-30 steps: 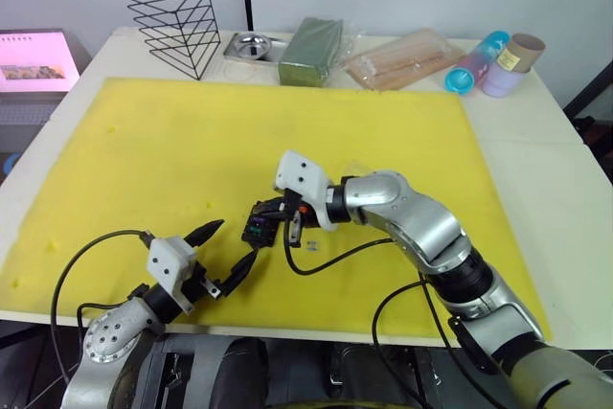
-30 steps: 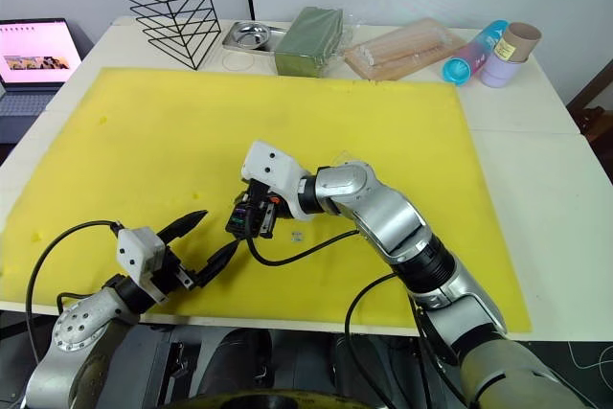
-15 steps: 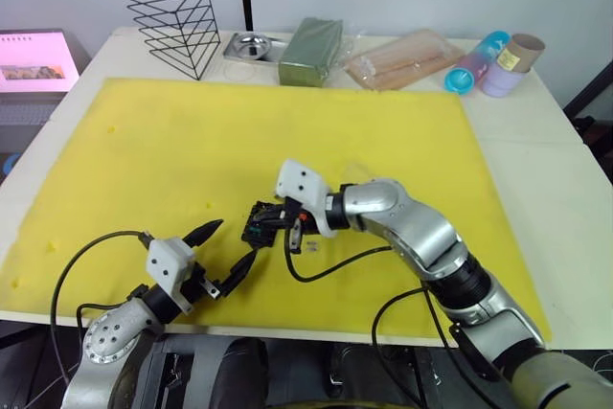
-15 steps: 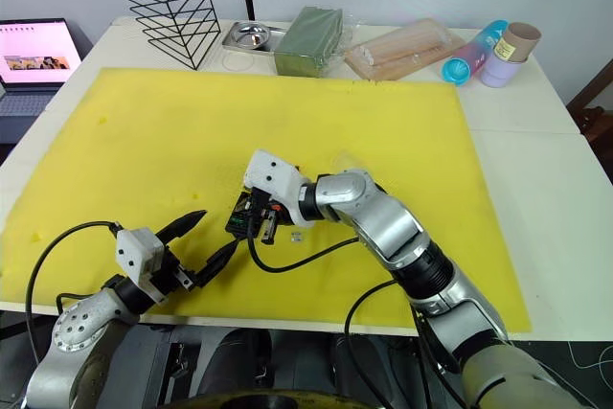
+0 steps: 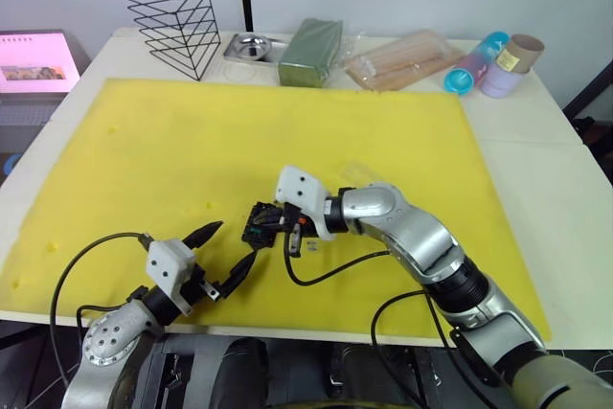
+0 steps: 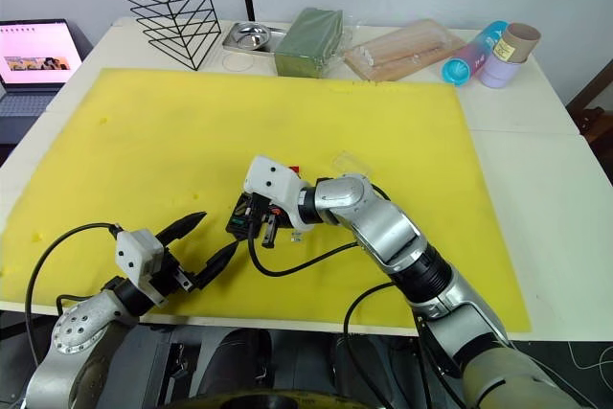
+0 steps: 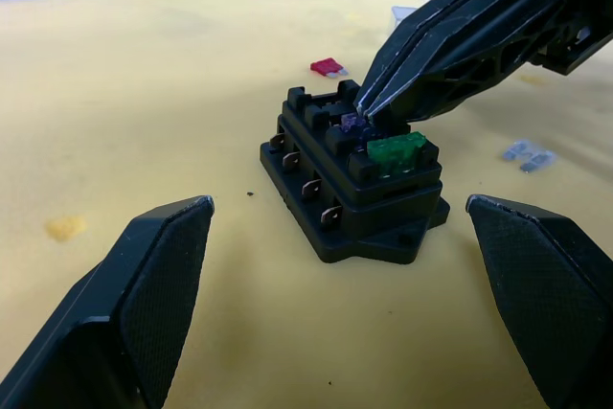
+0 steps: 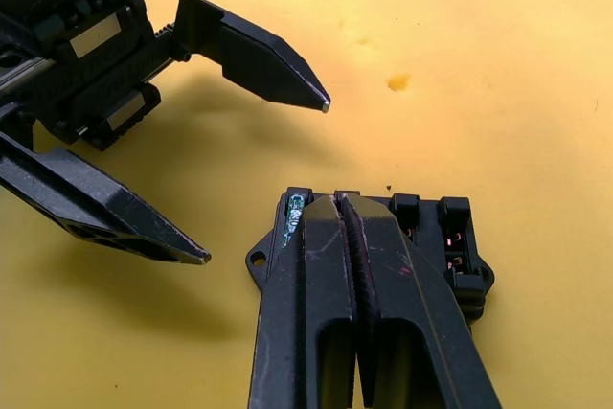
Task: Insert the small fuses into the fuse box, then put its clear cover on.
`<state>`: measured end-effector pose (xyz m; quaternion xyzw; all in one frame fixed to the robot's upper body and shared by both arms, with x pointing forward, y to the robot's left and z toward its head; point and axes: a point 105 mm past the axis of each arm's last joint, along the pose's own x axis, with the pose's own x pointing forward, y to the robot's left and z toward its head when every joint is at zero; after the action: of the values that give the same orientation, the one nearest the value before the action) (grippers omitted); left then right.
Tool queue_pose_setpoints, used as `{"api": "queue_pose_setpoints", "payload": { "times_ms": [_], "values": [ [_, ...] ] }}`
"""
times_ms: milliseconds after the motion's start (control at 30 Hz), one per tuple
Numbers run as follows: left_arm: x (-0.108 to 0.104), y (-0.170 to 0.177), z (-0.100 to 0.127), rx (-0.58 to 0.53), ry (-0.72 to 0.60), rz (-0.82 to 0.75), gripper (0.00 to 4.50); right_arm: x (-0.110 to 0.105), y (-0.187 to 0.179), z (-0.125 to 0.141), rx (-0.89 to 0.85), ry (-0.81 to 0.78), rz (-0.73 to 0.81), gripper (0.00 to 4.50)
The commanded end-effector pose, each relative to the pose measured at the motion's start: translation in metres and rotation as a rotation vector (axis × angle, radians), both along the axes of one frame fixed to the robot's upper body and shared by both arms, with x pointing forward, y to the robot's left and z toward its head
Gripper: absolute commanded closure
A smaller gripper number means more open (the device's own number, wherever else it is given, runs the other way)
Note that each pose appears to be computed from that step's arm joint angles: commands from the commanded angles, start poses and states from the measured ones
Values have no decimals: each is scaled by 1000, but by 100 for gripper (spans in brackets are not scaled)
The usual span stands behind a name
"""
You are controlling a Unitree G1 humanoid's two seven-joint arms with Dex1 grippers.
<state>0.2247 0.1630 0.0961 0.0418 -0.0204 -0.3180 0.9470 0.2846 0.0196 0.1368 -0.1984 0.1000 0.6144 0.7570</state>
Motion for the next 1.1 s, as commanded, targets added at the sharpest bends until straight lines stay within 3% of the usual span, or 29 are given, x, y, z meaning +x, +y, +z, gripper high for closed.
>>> {"api": "queue_pose_setpoints", "payload": {
  "times_ms": [33,600,833,967,1100],
  "values": [
    [-2,-3,10,6,-42,-13,0,-1,-9,-26,-79,73,-30,447],
    [-2,-3,13,6,-40,1,0,3,-16,-45,-121,102,-41,447],
    [-6,-1,15,7,-30,-13,0,-2,-4,-6,46,45,30,447],
    [-16,12,34,54,-36,-77,0,-7,-7,39,153,27,62,447],
    [-27,31,49,119,-1,-149,0,-11,-24,58,144,-9,91,447]
  ]
}}
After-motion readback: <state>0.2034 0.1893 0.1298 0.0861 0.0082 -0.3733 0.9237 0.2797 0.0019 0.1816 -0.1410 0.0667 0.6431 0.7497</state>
